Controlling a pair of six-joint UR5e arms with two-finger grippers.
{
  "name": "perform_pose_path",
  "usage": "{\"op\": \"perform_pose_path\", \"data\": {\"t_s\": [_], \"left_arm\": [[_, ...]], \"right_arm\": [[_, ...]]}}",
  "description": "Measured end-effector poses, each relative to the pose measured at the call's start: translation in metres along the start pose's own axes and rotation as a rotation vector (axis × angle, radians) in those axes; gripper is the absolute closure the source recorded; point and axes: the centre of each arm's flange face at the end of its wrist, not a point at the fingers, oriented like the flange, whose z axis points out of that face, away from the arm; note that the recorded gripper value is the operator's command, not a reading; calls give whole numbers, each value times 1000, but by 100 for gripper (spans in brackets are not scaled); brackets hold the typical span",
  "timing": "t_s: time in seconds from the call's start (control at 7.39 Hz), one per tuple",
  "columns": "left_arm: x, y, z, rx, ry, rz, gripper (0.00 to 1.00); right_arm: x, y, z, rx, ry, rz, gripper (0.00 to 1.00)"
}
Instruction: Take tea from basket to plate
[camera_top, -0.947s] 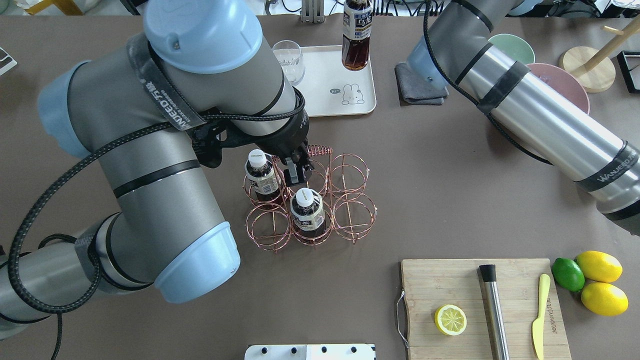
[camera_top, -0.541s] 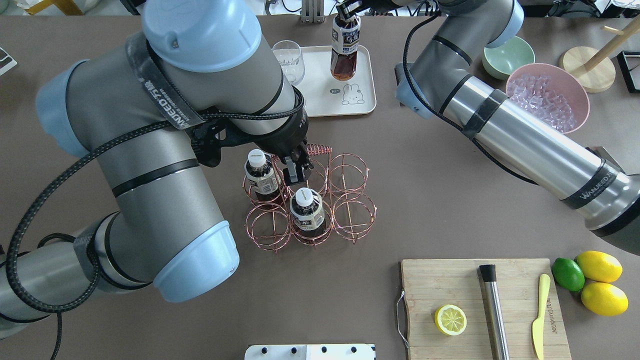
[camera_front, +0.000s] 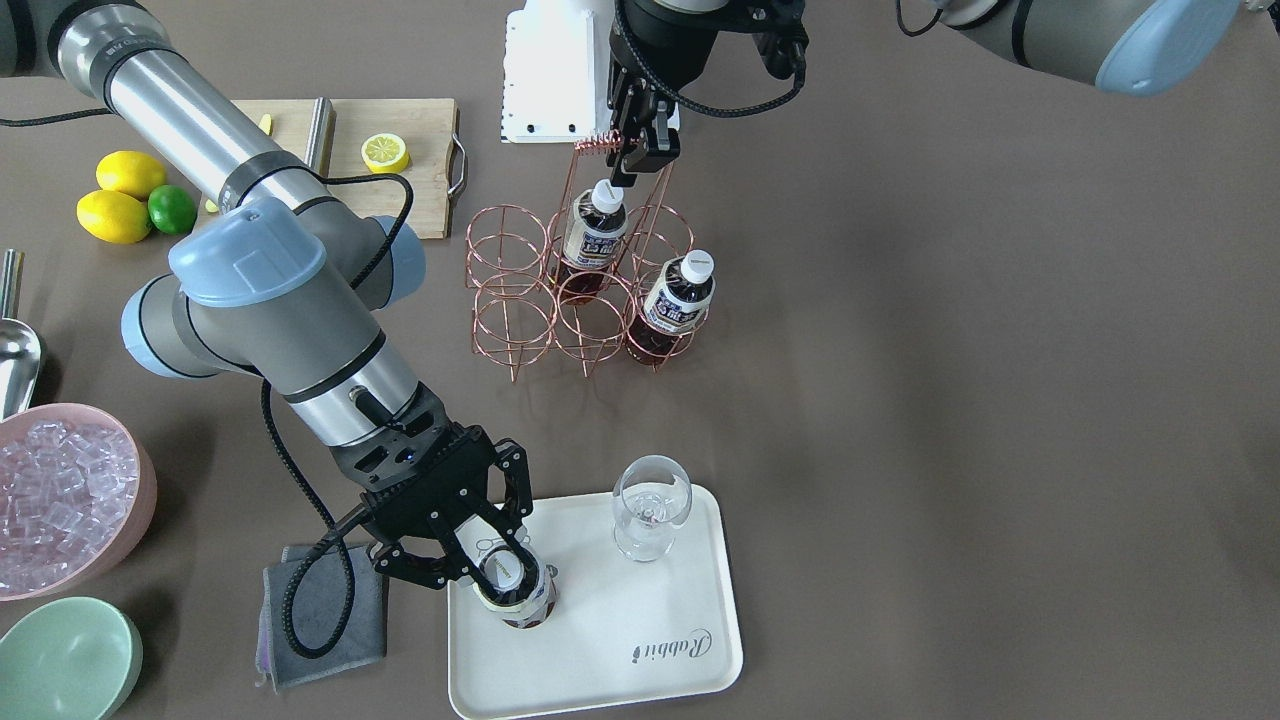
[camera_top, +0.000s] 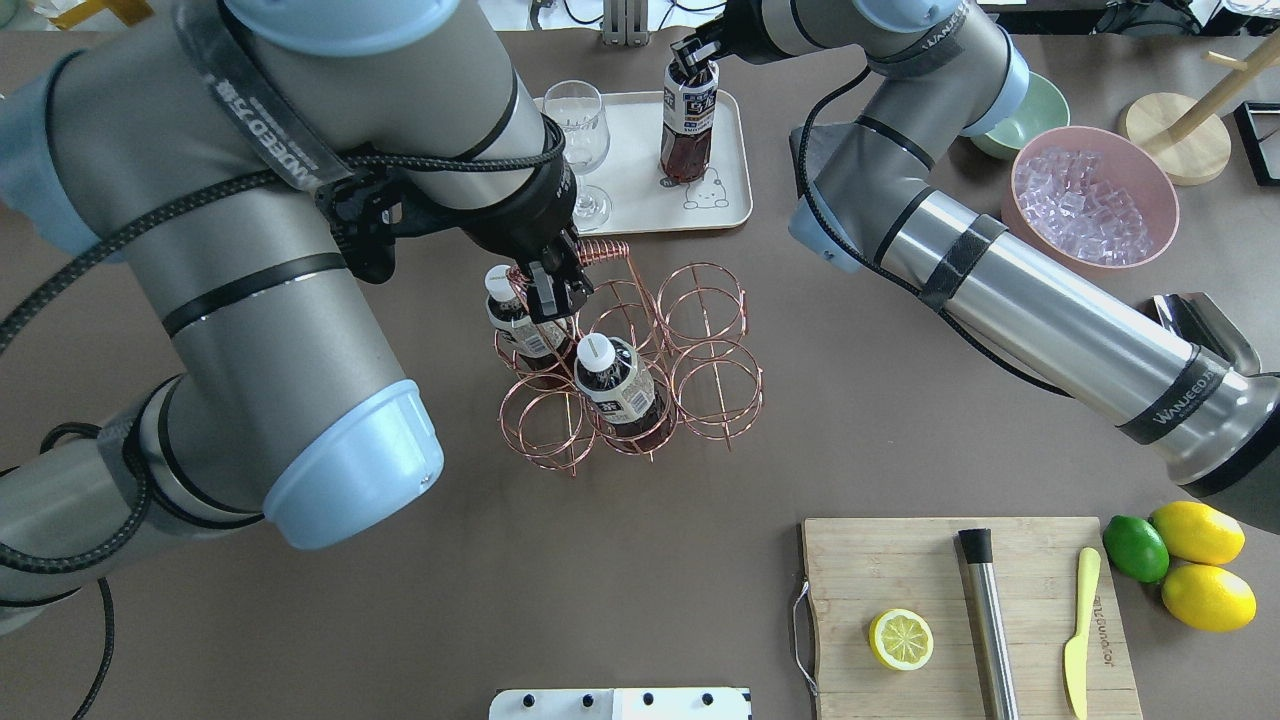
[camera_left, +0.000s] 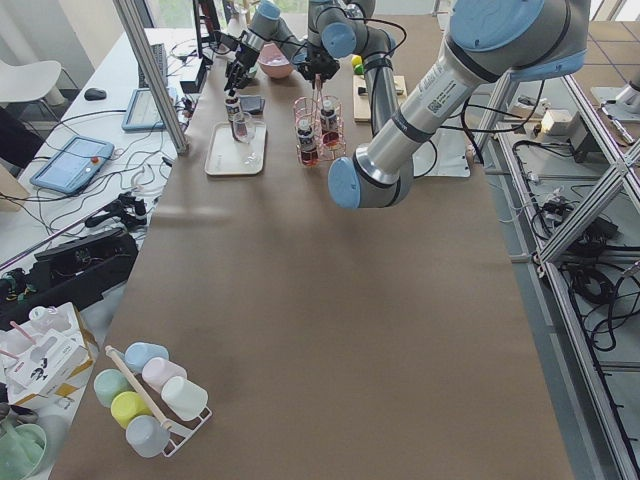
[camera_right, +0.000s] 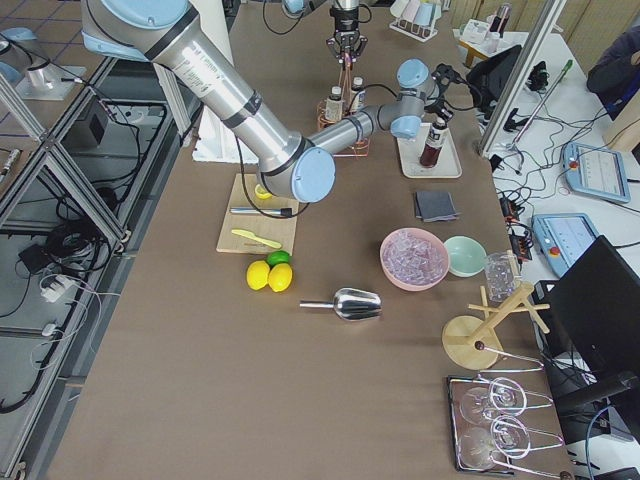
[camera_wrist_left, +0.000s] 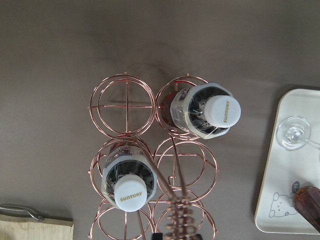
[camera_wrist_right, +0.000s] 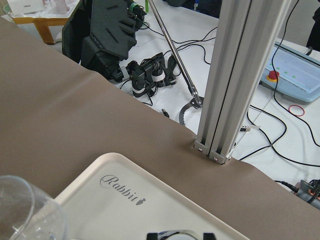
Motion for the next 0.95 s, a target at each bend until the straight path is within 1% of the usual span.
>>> {"op": "perform_pose_path", "data": {"t_s": [0.14,0.27,0.41,0.54,0.95], "left_arm": [[12,-6,-11,1,2,-8,100],[22,-12,-22,3,7,-8,100],[30,-17,-28,13,12,-9,100],[39,-25,-34,25,14,-5,100],[63,-63,-58,74,13,56,100]], "right_arm": [[-1,2,1,-1,0,1,100],[0,2,1,-2,0,1,64],[0,4,0,-1,-1,0,6],[0,5,-1,4,-4,-2,0],[3,14,-6,8,-6,-3,0]]}}
